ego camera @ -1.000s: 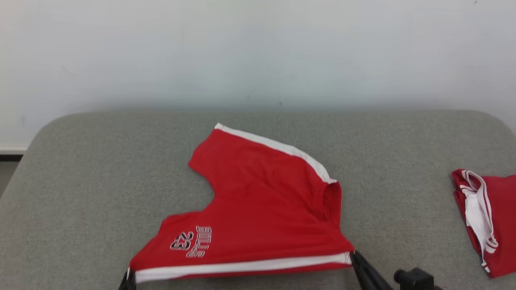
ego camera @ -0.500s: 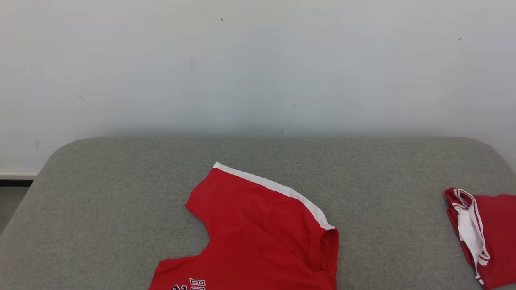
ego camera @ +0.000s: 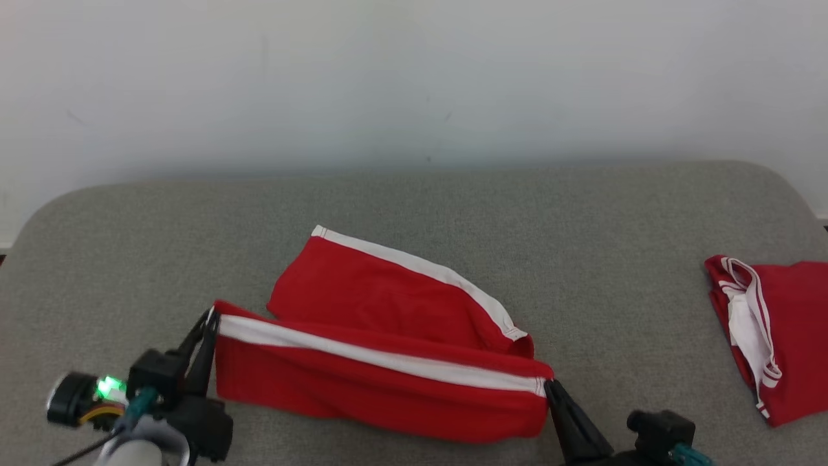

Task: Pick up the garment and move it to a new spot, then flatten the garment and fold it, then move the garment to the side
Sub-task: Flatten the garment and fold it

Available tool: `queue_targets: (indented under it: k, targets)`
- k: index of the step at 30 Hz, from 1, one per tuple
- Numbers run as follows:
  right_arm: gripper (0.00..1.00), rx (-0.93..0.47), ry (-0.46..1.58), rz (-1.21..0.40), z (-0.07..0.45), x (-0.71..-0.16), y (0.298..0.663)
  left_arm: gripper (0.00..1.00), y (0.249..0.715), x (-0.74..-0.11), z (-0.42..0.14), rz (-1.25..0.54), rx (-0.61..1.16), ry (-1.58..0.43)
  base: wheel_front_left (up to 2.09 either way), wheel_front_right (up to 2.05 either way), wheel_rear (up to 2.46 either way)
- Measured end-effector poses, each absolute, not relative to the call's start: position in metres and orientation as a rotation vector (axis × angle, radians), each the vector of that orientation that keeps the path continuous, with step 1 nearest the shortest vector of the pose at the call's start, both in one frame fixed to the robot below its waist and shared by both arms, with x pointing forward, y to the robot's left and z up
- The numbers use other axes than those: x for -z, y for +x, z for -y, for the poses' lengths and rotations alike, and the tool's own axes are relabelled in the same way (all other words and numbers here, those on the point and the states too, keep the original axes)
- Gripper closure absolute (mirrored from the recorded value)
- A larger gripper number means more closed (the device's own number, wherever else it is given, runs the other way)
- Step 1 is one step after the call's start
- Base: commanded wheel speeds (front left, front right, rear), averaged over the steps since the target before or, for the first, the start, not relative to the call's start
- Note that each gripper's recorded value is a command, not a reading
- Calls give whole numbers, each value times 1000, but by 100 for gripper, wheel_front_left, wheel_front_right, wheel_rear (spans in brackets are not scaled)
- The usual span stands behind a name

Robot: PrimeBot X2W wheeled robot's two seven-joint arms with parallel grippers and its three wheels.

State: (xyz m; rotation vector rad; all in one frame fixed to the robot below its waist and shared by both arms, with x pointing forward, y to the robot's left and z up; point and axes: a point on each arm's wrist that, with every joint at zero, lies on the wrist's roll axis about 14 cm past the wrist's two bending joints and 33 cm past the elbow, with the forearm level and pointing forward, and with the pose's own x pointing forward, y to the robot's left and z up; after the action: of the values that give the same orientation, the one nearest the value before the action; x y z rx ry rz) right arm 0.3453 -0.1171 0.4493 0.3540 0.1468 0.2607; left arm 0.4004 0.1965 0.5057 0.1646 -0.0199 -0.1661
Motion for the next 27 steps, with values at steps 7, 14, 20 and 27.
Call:
queue_targets:
  k: [7,14,20,27]
  targets:
    - [100,-236,428,-93,113,-468,398,100,483,-549,-168,82,335,298,0,0,0]
    - [100,-161,471,-113,126,-455,429,100,537,-534,-141,16,437,339,0,0,0]
    - [100,-127,490,-120,135,-447,444,100,567,-507,-122,-45,500,331,0,0,0]
    - [100,-76,494,-148,149,-431,442,100,588,-463,-116,-151,513,318,0,0,0]
